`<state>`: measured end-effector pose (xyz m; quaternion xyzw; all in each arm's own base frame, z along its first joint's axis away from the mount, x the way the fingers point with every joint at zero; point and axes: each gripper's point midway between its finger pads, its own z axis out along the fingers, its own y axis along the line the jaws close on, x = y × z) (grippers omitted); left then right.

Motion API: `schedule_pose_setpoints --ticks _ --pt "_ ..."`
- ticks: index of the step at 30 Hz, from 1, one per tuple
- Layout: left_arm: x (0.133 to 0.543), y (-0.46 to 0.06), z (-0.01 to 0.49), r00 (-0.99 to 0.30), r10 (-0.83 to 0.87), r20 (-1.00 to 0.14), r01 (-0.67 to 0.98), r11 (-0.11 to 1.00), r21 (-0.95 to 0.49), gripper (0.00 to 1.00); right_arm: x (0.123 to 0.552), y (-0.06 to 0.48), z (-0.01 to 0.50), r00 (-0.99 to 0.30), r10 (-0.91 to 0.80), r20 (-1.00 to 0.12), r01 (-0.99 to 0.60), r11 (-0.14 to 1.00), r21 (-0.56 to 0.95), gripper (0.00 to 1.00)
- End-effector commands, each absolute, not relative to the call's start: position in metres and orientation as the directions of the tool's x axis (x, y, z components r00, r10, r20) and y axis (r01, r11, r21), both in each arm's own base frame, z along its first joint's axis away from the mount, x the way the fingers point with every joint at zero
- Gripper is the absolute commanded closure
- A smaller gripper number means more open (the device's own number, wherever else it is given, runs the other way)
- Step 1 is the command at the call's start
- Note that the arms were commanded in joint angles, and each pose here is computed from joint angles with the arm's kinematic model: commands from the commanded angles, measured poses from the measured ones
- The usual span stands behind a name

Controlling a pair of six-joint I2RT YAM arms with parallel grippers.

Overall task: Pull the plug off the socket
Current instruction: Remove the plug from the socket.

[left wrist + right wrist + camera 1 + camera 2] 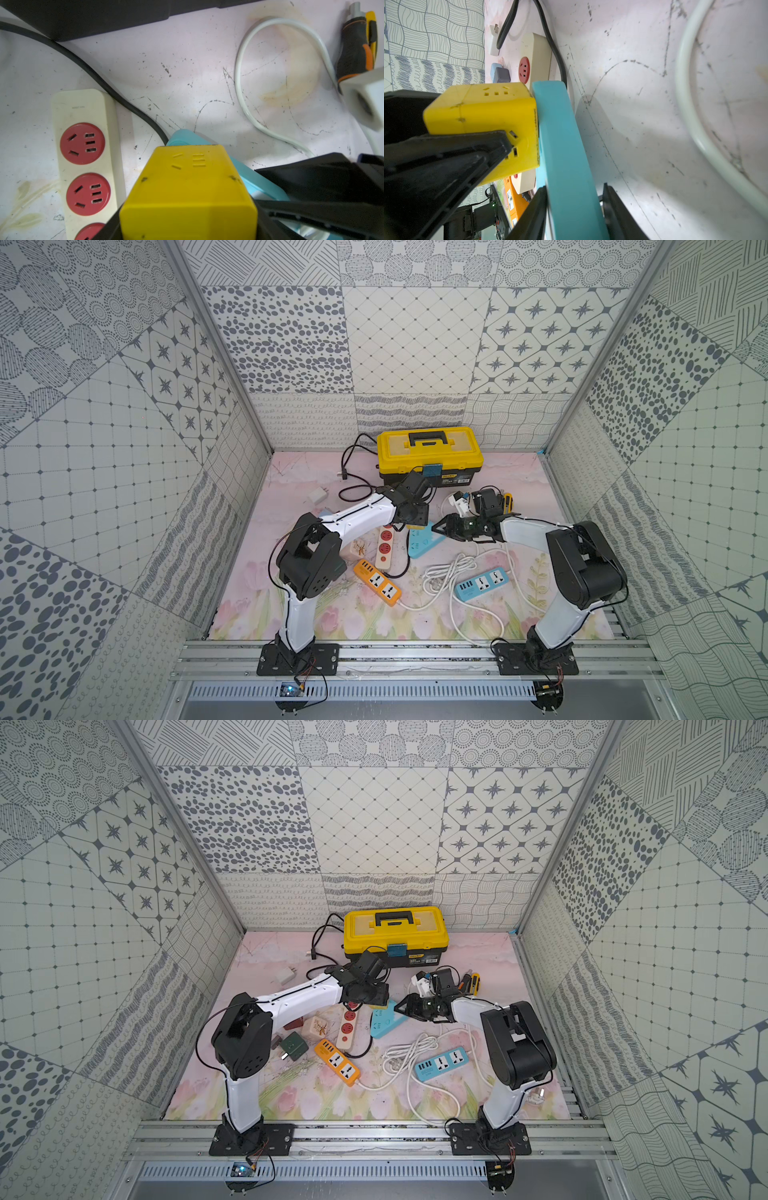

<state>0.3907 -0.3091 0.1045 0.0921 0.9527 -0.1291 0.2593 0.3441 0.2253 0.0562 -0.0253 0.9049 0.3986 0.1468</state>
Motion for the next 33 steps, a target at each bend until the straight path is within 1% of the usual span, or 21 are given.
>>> schedule_pose_setpoints --ticks 1,4,6,7,9,11,13,15,17,20,24,28,31,33 --pt "0.359 -0.382 0.167 -0.647 0.244 -0.723 0.624 0.714 -0.318 0.83 0.322 0.162 -0.031 -0.976 0.127 -0.177 0.046 0.915 0.401 0.59" --pt "0.353 -0.383 0.179 -0.697 0.211 -0.686 0.599 0.697 -0.394 0.83 0.322 0.162 -0.032 -0.977 0.128 -0.172 0.05 0.915 0.4 0.59" --pt "0.346 -0.384 0.184 -0.772 0.168 -0.613 0.551 0.657 -0.514 0.83 0.321 0.162 -0.033 -0.978 0.127 -0.167 0.05 0.915 0.4 0.59" --pt "0.346 -0.383 0.184 -0.814 0.138 -0.564 0.508 0.64 -0.577 0.83 0.321 0.162 -0.033 -0.978 0.126 -0.165 0.05 0.915 0.4 0.59" --pt "0.348 -0.378 0.18 -0.905 0.06 -0.421 0.37 0.599 -0.71 0.84 0.321 0.162 -0.033 -0.978 0.126 -0.165 0.05 0.915 0.4 0.59" --pt "0.35 -0.374 0.17 -0.954 0.017 -0.298 0.252 0.579 -0.775 0.85 0.321 0.162 -0.033 -0.978 0.124 -0.165 0.049 0.915 0.4 0.59" --pt "0.352 -0.37 0.162 -0.972 -0.007 -0.235 0.185 0.594 -0.783 0.85 0.322 0.162 -0.033 -0.978 0.124 -0.166 0.048 0.916 0.399 0.59" --pt "0.356 -0.365 0.16 -0.969 -0.01 -0.246 0.185 0.63 -0.754 0.85 0.322 0.162 -0.033 -0.978 0.122 -0.168 0.046 0.916 0.398 0.59" --pt "0.359 -0.361 0.163 -0.945 0.014 -0.328 0.252 0.672 -0.697 0.85 0.321 0.162 -0.033 -0.978 0.122 -0.167 0.046 0.916 0.398 0.59" --pt "0.357 -0.354 0.176 -0.889 0.071 -0.452 0.366 0.703 -0.609 0.85 0.321 0.162 -0.032 -0.978 0.123 -0.17 0.046 0.915 0.401 0.59" --pt "0.357 -0.331 0.187 -0.85 0.06 -0.524 0.387 0.745 -0.543 0.85 0.325 0.164 -0.026 -0.974 0.123 -0.191 0.033 0.908 0.418 0.53" --pt "0.361 -0.284 0.185 -0.826 -0.023 -0.563 0.298 0.83 -0.471 0.85 0.336 0.173 -0.007 -0.965 0.114 -0.235 -0.009 0.884 0.468 0.44" --pt "0.365 -0.237 0.179 -0.795 -0.09 -0.6 0.184 0.907 -0.38 0.84 0.347 0.182 0.016 -0.954 0.098 -0.284 -0.062 0.86 0.506 0.36" --pt "0.366 -0.208 0.175 -0.785 -0.149 -0.602 0.095 0.93 -0.354 0.84 0.354 0.188 0.035 -0.943 0.086 -0.323 -0.104 0.843 0.527 0.32"
